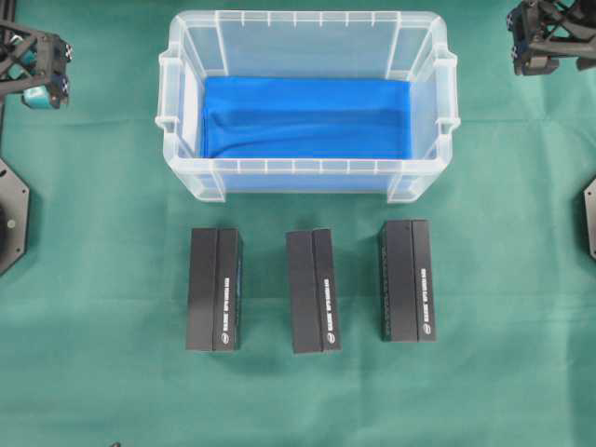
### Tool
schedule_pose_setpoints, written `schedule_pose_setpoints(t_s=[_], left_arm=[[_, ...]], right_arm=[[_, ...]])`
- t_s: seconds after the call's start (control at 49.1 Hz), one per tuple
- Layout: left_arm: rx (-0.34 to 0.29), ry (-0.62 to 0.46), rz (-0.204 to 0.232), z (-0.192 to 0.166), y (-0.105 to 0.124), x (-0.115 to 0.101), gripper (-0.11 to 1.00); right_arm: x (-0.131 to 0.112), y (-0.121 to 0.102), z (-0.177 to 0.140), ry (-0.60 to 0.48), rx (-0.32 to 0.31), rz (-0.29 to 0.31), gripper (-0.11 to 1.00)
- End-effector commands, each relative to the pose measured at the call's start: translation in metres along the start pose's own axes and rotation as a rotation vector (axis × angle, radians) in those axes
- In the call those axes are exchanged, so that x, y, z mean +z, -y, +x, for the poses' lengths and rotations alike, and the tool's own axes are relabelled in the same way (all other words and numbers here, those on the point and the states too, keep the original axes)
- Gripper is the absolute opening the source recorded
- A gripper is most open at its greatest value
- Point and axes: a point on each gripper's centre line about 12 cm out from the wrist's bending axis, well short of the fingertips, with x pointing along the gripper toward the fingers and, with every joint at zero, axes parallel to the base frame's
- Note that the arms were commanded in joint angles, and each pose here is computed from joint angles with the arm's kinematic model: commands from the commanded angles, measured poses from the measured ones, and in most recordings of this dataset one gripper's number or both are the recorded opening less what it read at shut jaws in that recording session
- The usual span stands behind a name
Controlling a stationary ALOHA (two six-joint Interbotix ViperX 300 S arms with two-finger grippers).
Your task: Take out the box from the case.
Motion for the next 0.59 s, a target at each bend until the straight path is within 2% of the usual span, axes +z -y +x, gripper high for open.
schedule_pose_setpoints(t_s=[0.0, 0.57], left_arm=[[-0.013, 0.008, -0.003, -0.0038, 0.0005, 0.0019, 0.98], [-0.013, 0.008, -0.003, -0.0038, 0.0005, 0.0019, 0.98]], right_arm=[[0.0009, -0.0011, -0.0036, 0.005, 0.014, 0.004, 0.92], [-0.0028, -0.0028, -0.0038, 0.002, 0.017, -0.011, 0.92]])
